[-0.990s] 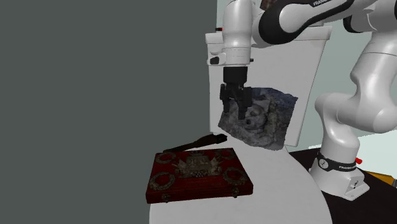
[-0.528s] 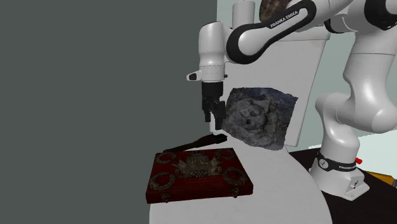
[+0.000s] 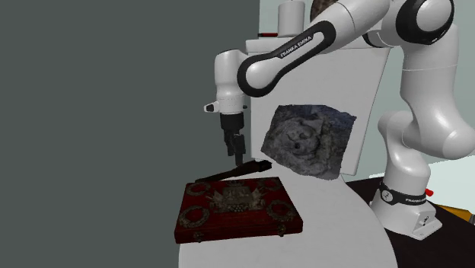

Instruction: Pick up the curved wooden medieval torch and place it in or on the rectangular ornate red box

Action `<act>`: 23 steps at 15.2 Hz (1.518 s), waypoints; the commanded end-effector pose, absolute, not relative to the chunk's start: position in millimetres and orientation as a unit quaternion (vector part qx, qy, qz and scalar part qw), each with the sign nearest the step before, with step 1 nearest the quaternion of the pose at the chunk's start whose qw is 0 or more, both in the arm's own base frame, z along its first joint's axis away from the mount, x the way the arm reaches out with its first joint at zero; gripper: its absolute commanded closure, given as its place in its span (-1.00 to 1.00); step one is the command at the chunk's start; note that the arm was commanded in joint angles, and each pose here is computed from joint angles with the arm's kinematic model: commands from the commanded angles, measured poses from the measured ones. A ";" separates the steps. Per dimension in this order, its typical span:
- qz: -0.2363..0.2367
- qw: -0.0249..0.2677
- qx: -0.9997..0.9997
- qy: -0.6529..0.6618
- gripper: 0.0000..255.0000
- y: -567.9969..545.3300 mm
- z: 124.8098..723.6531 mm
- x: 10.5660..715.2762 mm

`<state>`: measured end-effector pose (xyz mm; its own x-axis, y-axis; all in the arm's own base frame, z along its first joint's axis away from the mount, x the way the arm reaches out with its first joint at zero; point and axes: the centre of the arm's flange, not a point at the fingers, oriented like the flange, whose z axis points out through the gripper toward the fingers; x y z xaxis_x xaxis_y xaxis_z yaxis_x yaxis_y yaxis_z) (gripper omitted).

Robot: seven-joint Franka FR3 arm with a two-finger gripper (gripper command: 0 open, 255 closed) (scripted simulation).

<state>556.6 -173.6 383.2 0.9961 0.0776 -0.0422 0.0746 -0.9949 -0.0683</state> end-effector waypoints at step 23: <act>0.021 0.031 -0.999 -0.038 1.00 -166.0 343.0 559.8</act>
<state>559.4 -168.5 348.4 0.9968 0.0732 -0.0311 0.0713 -0.9957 -0.0586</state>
